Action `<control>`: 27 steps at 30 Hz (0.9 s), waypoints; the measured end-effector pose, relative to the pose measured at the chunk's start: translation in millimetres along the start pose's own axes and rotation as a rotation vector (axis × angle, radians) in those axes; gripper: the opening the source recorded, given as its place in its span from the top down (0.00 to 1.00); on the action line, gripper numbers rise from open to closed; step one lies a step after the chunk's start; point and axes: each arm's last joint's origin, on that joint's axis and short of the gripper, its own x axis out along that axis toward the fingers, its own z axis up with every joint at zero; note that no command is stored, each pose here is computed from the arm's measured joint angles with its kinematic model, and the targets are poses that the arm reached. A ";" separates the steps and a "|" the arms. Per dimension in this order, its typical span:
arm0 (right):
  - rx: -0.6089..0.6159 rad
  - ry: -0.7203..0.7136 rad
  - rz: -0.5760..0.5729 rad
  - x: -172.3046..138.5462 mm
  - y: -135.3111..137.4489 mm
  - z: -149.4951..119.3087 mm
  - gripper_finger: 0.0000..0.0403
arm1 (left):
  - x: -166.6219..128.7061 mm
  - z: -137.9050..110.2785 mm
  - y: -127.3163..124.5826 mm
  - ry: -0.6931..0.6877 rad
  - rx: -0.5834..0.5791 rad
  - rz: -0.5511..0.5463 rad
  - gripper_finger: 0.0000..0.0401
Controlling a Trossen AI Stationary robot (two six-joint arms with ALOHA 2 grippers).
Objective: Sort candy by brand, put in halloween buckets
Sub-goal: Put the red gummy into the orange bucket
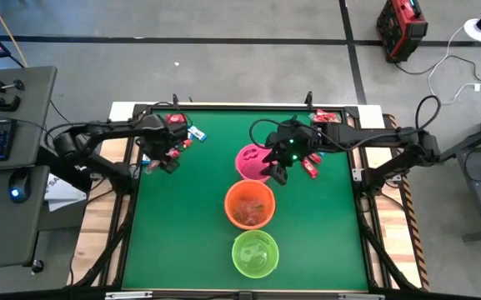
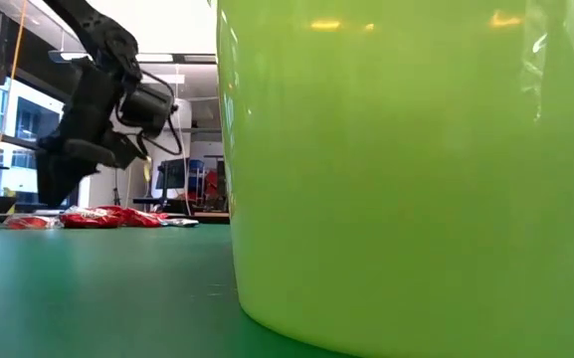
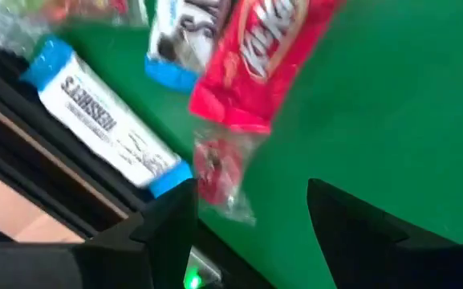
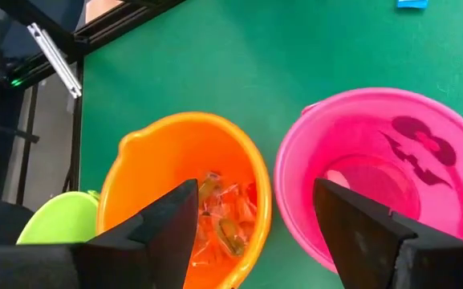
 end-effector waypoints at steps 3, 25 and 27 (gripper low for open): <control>-0.001 0.000 0.000 0.1 0.0 -0.1 0.41 | 6.0 11.9 -0.5 -0.039 -0.009 -0.004 0.44; -0.047 0.005 0.000 0.3 0.5 -0.8 0.41 | 14.7 9.4 7.4 0.112 0.060 0.003 0.44; -0.047 0.004 -0.001 0.3 0.5 -0.8 0.41 | 14.8 9.8 7.3 0.109 0.060 0.002 0.44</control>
